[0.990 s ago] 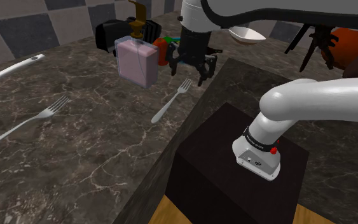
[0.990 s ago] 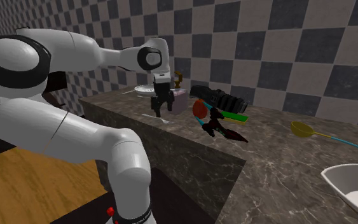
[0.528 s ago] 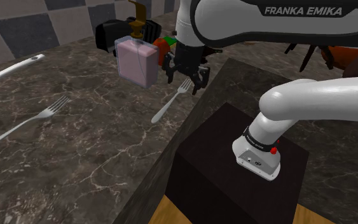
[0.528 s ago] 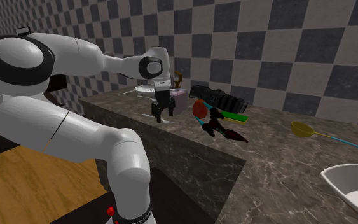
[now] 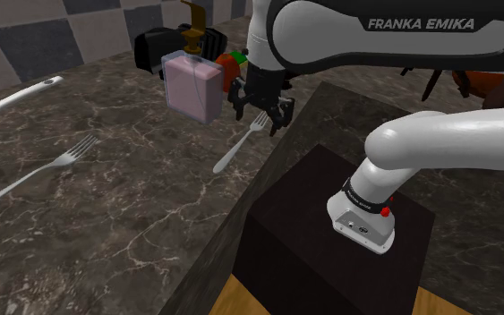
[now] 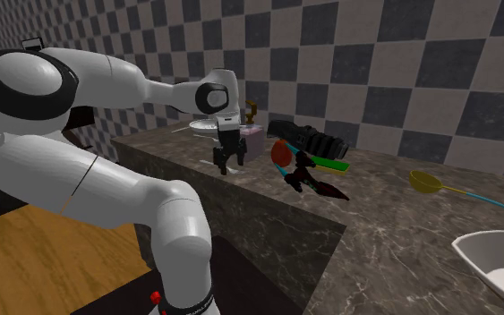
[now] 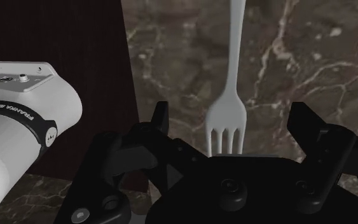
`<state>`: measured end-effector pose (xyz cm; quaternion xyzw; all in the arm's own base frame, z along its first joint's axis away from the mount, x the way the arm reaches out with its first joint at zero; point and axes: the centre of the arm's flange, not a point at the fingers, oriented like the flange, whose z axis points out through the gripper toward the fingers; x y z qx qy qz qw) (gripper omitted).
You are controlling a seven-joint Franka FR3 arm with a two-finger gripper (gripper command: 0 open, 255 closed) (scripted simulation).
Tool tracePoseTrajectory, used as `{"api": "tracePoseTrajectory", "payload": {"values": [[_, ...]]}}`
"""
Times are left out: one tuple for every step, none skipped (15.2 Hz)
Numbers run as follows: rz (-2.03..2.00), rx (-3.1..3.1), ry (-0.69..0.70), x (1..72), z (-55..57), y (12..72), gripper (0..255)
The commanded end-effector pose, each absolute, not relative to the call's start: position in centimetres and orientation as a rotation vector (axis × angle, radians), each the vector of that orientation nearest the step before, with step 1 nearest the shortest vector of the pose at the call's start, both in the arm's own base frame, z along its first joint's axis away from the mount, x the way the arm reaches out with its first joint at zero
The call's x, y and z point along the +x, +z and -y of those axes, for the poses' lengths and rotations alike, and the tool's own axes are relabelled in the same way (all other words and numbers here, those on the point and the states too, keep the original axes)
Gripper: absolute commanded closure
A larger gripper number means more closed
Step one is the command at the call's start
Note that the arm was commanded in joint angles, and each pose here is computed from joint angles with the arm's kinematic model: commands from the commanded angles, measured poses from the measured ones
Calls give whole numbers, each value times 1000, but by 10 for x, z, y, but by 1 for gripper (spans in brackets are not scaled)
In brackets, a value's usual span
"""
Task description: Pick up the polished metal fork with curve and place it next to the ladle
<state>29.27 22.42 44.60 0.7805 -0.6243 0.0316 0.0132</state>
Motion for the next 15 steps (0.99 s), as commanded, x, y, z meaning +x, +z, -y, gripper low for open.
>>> {"api": "tracePoseTrajectory", "payload": {"values": [[1945, 2432, 98, 293, -224, 446, 255], [1945, 2432, 98, 293, -224, 446, 255], [1945, 2432, 99, 293, -224, 446, 255], [1945, 2432, 98, 292, -225, 446, 255], [1945, 2432, 98, 293, -224, 446, 255], [1945, 2432, 98, 293, -224, 446, 255], [1945, 2432, 98, 292, -225, 446, 255], [1945, 2432, 98, 293, -224, 446, 255], [1945, 2432, 98, 292, -225, 446, 255], [1945, 2432, 99, 293, -224, 446, 255], [1945, 2432, 99, 293, -224, 451, 255], [1945, 2432, 99, 293, -224, 457, 255], [1945, 2432, 99, 293, -224, 462, 255], [1945, 2432, 99, 293, -224, 467, 255], [1945, 2432, 99, 293, -224, 472, 255]]}}
